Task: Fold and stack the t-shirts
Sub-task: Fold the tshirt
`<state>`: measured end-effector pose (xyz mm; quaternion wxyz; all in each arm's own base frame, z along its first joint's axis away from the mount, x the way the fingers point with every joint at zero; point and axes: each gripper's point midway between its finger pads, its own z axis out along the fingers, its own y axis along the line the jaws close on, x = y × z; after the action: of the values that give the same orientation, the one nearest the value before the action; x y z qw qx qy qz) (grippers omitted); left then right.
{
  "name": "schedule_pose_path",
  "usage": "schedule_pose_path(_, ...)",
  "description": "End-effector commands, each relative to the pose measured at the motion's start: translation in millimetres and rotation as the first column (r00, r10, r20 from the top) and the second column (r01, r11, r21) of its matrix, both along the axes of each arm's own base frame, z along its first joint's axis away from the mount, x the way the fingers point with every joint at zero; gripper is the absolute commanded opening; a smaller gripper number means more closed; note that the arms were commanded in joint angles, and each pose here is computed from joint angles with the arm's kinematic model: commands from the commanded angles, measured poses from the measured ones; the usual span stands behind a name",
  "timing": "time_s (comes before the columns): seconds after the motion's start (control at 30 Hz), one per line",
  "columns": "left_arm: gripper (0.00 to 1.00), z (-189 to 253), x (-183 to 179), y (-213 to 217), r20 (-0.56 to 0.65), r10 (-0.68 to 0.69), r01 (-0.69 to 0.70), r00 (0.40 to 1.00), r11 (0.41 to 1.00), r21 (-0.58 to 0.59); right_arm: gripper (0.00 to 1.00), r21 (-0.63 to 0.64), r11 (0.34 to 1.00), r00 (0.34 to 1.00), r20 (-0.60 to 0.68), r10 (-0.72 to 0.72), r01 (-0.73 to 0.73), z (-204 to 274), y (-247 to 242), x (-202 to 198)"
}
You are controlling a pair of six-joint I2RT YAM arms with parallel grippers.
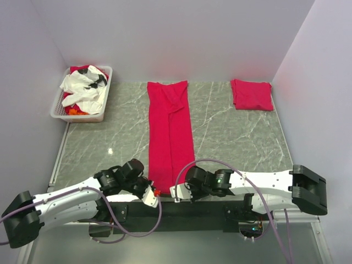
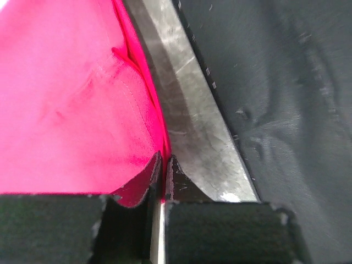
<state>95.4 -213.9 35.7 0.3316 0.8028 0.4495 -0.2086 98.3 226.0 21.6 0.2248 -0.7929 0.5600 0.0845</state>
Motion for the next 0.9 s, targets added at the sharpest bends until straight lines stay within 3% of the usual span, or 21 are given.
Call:
schedule_pose_path(0.0,0.01,22,-20,-1,-0.065,-0.071,0.069,0.995,0.997,-0.032,0.0,0.018,1.0,0.998,-0.058,-0.018,0.019,20,4,-15)
schedule_pose_path(0.17,0.01,45,-20,-3,-0.073,-0.022,0.016,0.997,0.996,-0.091,0.0,0.043,0.999,0.998,-0.059,-0.027,0.029,35,9,-10)
schedule_pose_path(0.33,0.01,53,4,2,-0.026,0.092,-0.095,0.995,0.988,-0.123,0.0,0.083,0.995,0.996,0.068,-0.064,0.058,51,8,34)
schedule_pose_path(0.73,0.01,77,120,7,0.239,0.203,-0.153,0.95,0.965,-0.212,0.0,0.097,0.994,0.968,0.24,-0.077,0.055,72,8,117)
schedule_pose_path(0.87,0.01,84,156,15,0.271,0.224,-0.165,0.936,0.96,-0.225,0.0,0.102,0.993,0.958,0.275,-0.083,0.057,81,11,151)
